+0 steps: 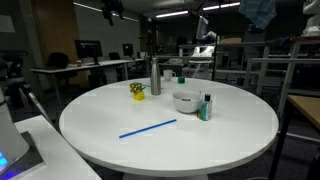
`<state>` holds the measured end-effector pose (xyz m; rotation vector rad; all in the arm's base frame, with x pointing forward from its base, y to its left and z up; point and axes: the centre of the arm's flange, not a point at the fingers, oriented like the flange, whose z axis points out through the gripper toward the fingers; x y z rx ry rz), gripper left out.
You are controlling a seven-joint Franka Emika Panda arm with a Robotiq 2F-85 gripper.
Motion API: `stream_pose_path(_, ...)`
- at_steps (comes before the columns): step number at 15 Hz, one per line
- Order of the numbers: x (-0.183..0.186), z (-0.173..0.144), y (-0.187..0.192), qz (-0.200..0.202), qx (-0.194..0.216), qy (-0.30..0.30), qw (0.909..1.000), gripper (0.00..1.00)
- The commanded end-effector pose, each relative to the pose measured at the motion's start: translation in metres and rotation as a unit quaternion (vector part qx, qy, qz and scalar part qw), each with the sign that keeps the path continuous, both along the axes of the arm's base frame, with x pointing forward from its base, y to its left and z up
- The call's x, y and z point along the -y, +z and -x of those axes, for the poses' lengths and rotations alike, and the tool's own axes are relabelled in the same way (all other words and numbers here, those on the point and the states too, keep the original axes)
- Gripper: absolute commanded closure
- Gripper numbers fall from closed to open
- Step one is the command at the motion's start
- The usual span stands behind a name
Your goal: Put the rubik's cube on the top of the yellow block
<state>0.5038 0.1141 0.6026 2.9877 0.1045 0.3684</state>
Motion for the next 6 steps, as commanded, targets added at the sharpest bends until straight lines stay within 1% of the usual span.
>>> stream_pose_path(1, -0.0013, 0.0071, 0.0097, -0.001, 0.009, 0.001, 1.0, 0.0)
stream_pose_path(3, -0.0016, 0.0157, 0.0174, -0.002, 0.016, 0.002, 0.9999, 0.0)
stream_pose_path(6, -0.0009, 0.0166, 0.0131, 0.0, 0.012, 0.001, 0.9999, 0.0)
